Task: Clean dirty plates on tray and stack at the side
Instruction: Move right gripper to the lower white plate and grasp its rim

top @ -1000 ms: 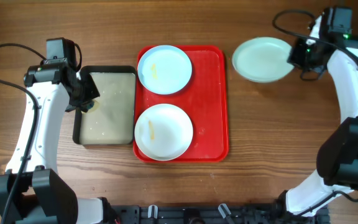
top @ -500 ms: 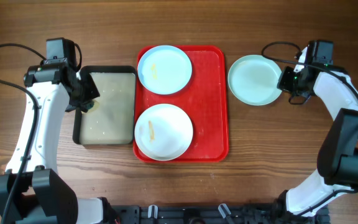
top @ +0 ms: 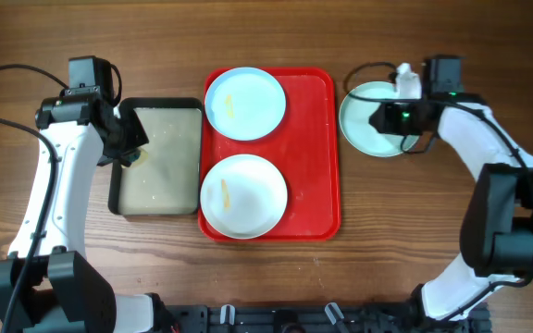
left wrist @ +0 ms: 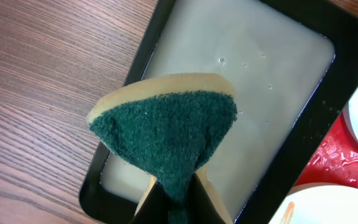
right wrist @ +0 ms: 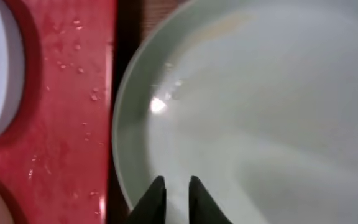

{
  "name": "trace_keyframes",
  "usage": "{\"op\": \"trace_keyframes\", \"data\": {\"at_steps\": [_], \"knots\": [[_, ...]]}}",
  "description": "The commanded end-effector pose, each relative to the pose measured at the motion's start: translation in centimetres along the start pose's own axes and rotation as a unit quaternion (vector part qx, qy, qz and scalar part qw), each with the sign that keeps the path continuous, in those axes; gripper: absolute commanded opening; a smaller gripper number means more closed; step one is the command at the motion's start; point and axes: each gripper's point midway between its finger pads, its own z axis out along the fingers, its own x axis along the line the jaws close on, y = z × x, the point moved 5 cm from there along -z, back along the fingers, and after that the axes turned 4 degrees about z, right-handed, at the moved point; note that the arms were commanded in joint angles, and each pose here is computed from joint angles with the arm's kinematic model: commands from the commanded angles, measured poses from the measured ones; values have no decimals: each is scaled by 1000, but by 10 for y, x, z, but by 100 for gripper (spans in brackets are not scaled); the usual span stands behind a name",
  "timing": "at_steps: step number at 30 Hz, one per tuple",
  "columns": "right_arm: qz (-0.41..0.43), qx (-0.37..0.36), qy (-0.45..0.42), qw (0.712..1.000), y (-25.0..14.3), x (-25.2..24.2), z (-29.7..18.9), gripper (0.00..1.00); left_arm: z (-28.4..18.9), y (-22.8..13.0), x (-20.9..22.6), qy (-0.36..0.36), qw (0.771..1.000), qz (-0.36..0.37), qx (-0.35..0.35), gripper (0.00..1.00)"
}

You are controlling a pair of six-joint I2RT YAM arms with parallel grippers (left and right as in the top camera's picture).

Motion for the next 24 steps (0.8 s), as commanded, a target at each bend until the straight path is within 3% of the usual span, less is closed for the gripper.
{"op": "trace_keyframes", "data": {"at_steps": [1, 3, 6, 9, 15, 24], "knots": [[-44, 6, -35, 998, -4, 13, 19, 8, -2, -1, -1, -11, 1000, -8, -1, 4], [-65, 15, -31, 997, -9, 29, 31, 9, -2, -1, -1, -11, 1000, -8, -1, 4], [-91, 51, 54, 993, -27, 71, 39, 34, -2, 0, -3, -17, 1000, -1, -4, 4], [-98, 105, 147, 979, -52, 103, 36, 43, -3, 0, -16, -69, 997, 39, -2, 4], [-108, 199, 173, 959, -98, 137, 35, 44, -3, 1, -19, -82, 996, 45, -4, 4], [-222, 214, 48, 950, -136, 165, 55, 44, -3, 1, -19, -82, 996, 45, -4, 4]]}}
